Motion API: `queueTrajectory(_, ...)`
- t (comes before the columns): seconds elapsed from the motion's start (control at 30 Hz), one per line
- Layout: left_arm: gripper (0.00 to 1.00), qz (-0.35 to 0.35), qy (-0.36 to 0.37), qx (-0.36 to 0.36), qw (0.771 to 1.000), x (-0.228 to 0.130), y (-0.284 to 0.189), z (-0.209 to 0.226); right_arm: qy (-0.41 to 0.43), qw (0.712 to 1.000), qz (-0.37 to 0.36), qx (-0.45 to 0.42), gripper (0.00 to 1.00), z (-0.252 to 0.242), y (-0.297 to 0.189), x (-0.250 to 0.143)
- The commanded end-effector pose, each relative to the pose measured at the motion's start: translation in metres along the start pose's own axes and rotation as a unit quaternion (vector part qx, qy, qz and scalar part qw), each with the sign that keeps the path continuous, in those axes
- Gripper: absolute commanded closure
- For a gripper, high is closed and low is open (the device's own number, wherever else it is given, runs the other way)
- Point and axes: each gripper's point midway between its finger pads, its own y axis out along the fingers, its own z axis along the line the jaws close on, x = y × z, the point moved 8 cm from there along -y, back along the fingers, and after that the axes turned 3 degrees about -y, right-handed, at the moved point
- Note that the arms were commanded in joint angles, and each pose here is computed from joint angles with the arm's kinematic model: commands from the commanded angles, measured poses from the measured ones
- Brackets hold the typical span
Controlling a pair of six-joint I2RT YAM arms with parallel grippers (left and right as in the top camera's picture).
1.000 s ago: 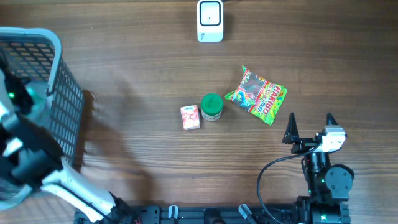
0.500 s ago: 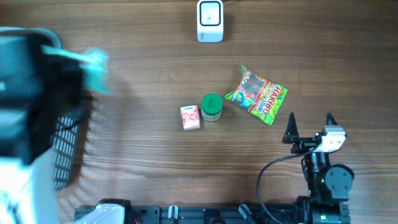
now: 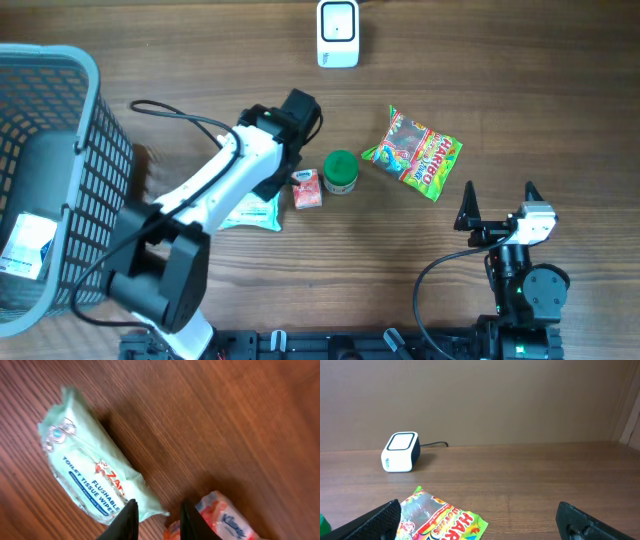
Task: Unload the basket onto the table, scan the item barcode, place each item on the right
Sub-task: 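Place the wipes pack left of the Kleenex pack with the left gripper, then grasp the white plaster box in the basket with the left gripper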
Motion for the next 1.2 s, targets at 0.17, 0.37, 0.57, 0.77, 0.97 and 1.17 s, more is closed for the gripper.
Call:
queueTrajectory(0.17,0.77,-0.020,-0.005,-0.026,0.999,0.007,-0.012,0.000,-0.004,1.000,-0.004,0.005,0.00,0.001,0.000,0.001)
queueTrajectory(0.37,0.65,-0.082,-0.072,-0.064,0.992,0.069,-0.079,0.008,-0.005,1.000,-0.004,0.005,0.00,0.001,0.000,0.001)
queueTrajectory(0.57,0.00,-0.220,-0.041,-0.192,0.956,0.176,-0.233,0.062,-0.005,1.000,-0.004,0.005,0.00,0.001,0.000,0.001)
queueTrajectory(0.77,0.00,-0.244,-0.361,-0.117,0.892,0.232,-0.258,0.213,-0.005,1.000,-0.004,0.005,0.00,0.001,0.000,0.001)
queueTrajectory(0.97,0.00,-0.127,-0.627,0.004,0.769,0.256,-0.194,0.291,-0.004,1.000,-0.004,0.005,0.00,0.001,0.000,0.001)
queueTrajectory(1.17,0.00,-0.052,-0.751,0.081,0.653,0.284,-0.125,0.297,-0.005,1.000,-0.004,0.005,0.00,0.001,0.000,0.001)
